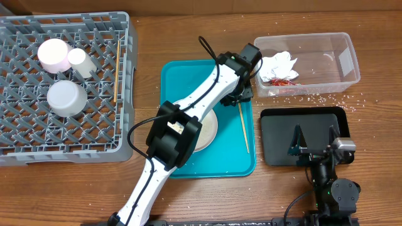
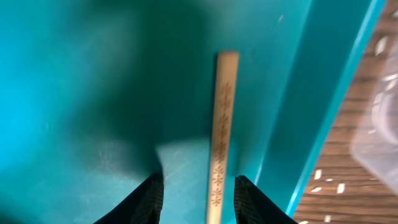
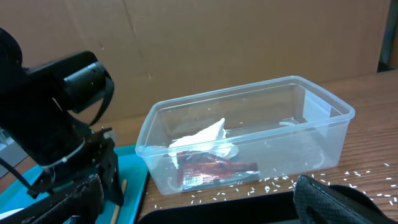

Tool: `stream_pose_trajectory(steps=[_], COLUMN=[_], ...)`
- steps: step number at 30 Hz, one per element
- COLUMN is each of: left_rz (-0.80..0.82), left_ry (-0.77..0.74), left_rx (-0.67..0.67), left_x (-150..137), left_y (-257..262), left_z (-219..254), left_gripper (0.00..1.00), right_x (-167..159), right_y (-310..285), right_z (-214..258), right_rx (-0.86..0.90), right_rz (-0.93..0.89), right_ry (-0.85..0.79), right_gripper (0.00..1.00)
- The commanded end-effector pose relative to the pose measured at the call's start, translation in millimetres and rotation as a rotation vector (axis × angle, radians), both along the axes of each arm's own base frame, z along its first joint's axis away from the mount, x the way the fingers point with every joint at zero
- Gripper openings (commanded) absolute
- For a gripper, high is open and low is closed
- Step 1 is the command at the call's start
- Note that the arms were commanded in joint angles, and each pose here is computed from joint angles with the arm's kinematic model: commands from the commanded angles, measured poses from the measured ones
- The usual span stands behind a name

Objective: Sort waste into correct bins and load items into the dishwasher
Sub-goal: 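Carry the second chopstick with left gripper into the rack, release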

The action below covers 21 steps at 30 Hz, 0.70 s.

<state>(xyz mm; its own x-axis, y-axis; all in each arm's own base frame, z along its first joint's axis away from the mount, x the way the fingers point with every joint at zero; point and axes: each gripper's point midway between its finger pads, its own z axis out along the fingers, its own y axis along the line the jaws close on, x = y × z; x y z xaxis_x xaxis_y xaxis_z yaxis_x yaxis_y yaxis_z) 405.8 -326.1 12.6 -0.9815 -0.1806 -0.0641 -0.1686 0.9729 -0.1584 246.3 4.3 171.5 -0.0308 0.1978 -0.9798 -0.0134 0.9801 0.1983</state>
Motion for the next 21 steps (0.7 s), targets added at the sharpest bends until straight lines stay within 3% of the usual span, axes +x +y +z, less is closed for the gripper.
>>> stream_pose_trajectory(steps=[1, 5, 6, 7, 14, 21], left_rz=[-0.008, -0.010, -0.010, -0.011, -0.030, -0.060], left_ry=[-0.030, -0.043, -0.036, -0.026, -0.028, -0.064], left_rx=[0.075, 0.121, 0.125, 0.133, 0.134, 0.116], left_x=[-1.9, -2.6, -4.4, -7.2, -7.7, 8.5], left_y=[4.8, 11.9, 13.3, 15.7, 15.5, 17.2], left_z=[-10.5, -15.5, -17.7, -21.7, -25.1, -3.6], left_gripper=[0.39, 0.36, 0.33, 0.23, 0.06, 0.04], right_x=[0.2, 0.2, 0.2, 0.2, 0.2, 0.2], right_y=[1.3, 1.3, 1.3, 1.3, 1.3, 1.3], right_z=[-1.9, -1.9, -1.9, -1.9, -1.9, -1.9], right_rx=[-0.007, -0.007, -0.007, -0.007, -0.007, -0.007], right_rz=[0.006, 0.006, 0.006, 0.006, 0.006, 0.006], right_ry=[-0.004, -0.004, -0.004, -0.004, -0.004, -0.004], right_gripper=[1.00, 1.00, 1.00, 1.00, 1.00, 1.00])
